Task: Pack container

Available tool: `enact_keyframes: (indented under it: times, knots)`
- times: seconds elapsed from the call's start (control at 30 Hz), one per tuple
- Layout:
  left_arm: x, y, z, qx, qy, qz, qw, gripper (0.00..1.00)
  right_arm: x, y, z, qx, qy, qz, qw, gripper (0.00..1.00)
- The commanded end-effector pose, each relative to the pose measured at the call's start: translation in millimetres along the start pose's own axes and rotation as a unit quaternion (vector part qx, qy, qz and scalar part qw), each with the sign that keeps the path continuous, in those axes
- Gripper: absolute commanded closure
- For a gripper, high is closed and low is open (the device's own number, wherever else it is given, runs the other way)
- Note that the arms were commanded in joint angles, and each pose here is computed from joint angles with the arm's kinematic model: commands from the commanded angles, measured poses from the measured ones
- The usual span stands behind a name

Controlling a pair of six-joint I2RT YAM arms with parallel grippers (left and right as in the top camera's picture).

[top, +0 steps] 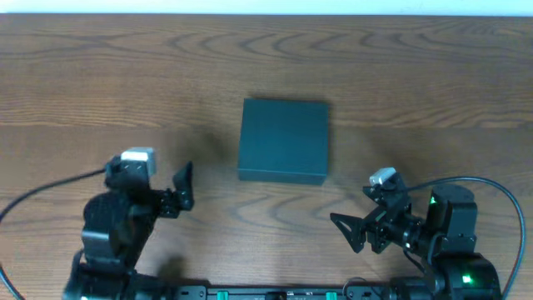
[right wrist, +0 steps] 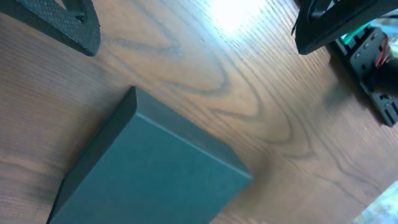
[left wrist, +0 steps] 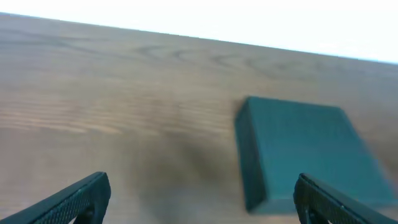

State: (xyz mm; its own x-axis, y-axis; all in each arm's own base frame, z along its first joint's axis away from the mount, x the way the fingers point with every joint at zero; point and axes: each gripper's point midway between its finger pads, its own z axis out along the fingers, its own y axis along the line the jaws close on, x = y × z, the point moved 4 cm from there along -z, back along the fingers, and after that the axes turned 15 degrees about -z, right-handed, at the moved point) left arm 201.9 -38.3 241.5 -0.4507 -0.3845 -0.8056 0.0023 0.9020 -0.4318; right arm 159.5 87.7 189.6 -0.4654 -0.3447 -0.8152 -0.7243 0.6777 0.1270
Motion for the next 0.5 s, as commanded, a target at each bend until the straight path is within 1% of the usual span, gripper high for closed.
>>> enact_keyframes:
  times: [0.0, 0.1, 0.23, 0.33, 0.47]
  knots:
    - [28.0, 28.2, 7.0, -0.019, -0.012, -0.017, 1.0, 0.05, 0.4, 2.4, 0.8, -0.009, -0.002, 0.004, 1.0, 0.01]
    - [55.8, 44.2, 13.3, -0.015, -0.022, -0.021, 0.999, 0.05, 0.4, 2.4, 0.8, -0.009, -0.002, 0.004, 1.0, 0.01]
    - [78.0, 52.3, 21.3, 0.006, -0.036, -0.018, 0.999, 0.04, 0.4, 2.4, 0.8, -0.009, -0.002, 0.004, 1.0, 0.01]
    - [90.3, 59.1, 28.4, 0.01, -0.047, -0.017, 0.999, 0.05, 0.4, 2.4, 0.8, -0.009, -0.002, 0.004, 1.0, 0.01]
    - [87.8, 58.4, 28.3, 0.011, -0.054, 0.0, 0.999, 0.04, 0.4, 2.4, 0.8, -0.009, -0.002, 0.004, 1.0, 0.01]
